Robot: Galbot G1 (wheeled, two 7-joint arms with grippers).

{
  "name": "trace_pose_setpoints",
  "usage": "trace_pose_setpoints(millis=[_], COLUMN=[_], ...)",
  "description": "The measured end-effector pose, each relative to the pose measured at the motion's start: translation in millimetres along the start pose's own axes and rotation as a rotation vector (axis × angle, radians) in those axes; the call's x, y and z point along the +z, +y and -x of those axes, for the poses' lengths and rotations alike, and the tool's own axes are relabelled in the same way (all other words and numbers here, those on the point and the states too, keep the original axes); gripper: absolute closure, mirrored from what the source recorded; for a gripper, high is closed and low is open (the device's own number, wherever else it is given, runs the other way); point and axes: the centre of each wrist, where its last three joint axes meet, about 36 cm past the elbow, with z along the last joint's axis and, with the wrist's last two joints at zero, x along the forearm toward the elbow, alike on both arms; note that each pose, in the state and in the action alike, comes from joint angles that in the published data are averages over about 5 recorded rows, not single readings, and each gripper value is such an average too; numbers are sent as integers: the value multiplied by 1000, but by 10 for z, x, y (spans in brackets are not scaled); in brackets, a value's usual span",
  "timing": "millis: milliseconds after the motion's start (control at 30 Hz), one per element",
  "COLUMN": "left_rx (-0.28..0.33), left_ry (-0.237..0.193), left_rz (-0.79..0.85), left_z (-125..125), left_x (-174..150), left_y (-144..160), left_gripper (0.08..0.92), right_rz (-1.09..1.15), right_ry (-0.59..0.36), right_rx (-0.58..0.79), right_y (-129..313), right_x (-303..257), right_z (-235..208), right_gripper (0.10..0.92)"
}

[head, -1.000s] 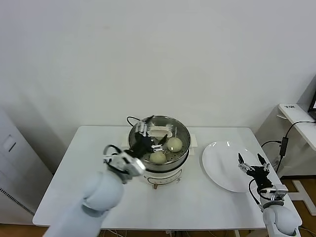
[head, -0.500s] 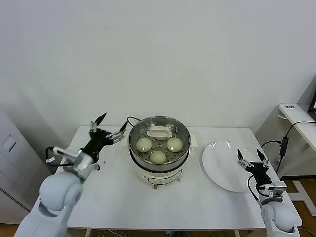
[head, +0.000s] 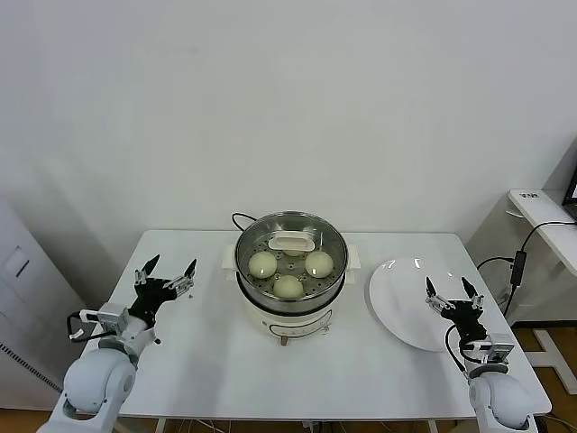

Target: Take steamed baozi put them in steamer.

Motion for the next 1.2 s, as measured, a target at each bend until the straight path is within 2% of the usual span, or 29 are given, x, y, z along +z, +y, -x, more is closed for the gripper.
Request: trace_pose_setpoints(millis=[200,467,1200], left_rx=[-55,-88,-91], left_ry=[60,104,116], left_rz=[-16,-28,-56], left_z=[23,-9,-55], left_x=[331,592,690], left_y=[90,93,39], left_gripper=[177,177,177], right_rz=[0,3,-18], right_ry=[14,31,67], right_rx=[10,10,20], right_y=[14,64,82], right_x=[26,53,119], right_z=[-35,-70,-100], right_gripper=[200,200,200])
